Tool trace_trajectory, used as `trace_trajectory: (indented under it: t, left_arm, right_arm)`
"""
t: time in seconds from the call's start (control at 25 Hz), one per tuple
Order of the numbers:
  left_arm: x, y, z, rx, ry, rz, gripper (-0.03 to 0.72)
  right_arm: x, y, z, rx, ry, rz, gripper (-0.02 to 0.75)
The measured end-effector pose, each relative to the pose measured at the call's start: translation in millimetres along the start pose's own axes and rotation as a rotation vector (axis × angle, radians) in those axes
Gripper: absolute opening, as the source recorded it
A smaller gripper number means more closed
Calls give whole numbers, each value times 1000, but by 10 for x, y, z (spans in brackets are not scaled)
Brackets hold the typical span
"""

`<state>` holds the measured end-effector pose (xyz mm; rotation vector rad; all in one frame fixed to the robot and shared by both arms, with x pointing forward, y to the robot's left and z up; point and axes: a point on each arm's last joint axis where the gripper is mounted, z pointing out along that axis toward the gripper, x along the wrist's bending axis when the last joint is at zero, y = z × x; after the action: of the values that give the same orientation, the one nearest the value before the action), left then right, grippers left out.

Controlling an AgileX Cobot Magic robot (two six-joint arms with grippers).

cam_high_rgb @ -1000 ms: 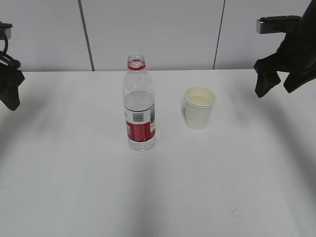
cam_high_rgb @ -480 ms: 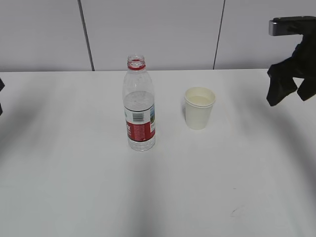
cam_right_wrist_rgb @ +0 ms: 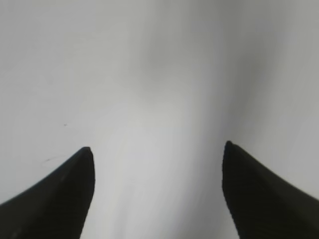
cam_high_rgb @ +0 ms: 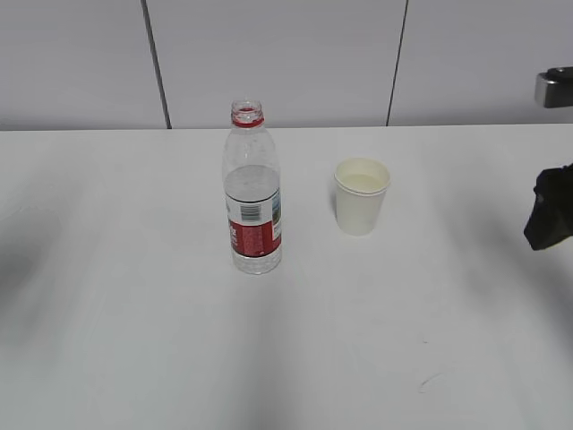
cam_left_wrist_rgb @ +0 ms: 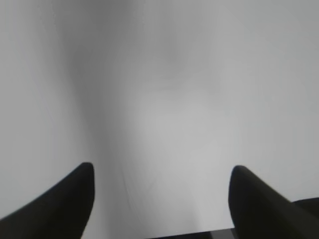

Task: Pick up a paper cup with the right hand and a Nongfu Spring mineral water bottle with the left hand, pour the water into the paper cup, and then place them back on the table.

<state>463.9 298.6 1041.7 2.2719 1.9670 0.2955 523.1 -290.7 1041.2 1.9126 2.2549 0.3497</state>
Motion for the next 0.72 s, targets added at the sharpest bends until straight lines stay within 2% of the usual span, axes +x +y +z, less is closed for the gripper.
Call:
trace_trajectory:
  t: [0.32, 0.72]
  left_arm:
    - [-77, -551, -98, -55, -11, -12, 510]
    - [-139, -1060, -177, -134, -8, -38, 510]
  right_arm:
    - [93, -541, -163, -29, -3, -1, 591]
    - [180, -1027, -311, -101, -10, -3, 591]
